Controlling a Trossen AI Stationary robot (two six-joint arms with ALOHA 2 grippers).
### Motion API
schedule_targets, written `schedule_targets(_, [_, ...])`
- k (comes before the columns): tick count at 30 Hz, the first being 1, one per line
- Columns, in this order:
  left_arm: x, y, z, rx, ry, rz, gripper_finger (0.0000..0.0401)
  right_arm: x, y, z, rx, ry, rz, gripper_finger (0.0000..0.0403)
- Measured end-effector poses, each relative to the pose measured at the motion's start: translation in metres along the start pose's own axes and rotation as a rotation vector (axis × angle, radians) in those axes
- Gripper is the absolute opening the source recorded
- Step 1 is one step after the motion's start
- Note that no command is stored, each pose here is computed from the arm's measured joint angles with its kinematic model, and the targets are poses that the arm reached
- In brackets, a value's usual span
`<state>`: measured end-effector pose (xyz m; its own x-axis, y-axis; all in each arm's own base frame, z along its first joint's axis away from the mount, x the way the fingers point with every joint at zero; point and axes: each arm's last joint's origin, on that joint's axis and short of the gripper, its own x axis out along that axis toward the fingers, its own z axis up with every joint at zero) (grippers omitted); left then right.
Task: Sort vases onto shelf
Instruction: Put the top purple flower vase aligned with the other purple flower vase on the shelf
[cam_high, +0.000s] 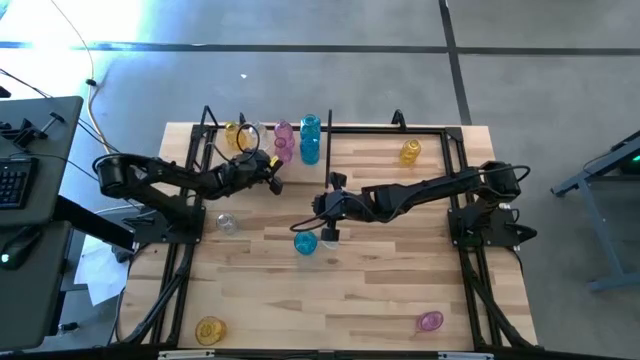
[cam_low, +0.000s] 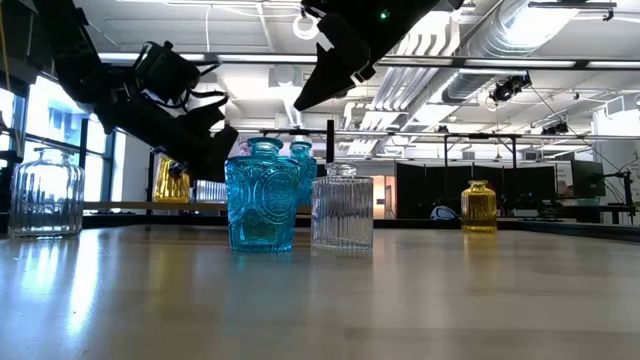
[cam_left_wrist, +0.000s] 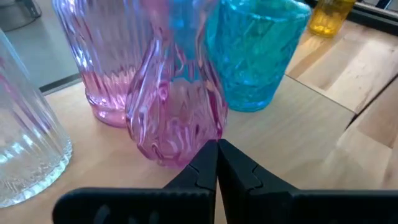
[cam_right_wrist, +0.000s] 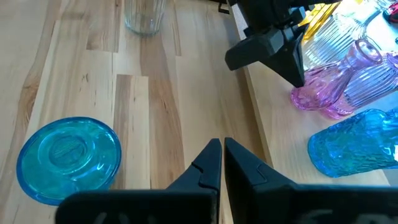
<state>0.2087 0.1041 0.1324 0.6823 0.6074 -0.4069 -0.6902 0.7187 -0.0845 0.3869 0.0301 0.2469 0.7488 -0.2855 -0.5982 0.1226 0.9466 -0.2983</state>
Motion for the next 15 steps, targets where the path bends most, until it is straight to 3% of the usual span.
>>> schedule_targets(15, [0.0024,0.0094,0.0029,-0.015,-0.007,0.005,0.0000,0.0003,0.0002,-0.0010,0.000,0.003,0.000,0.0000])
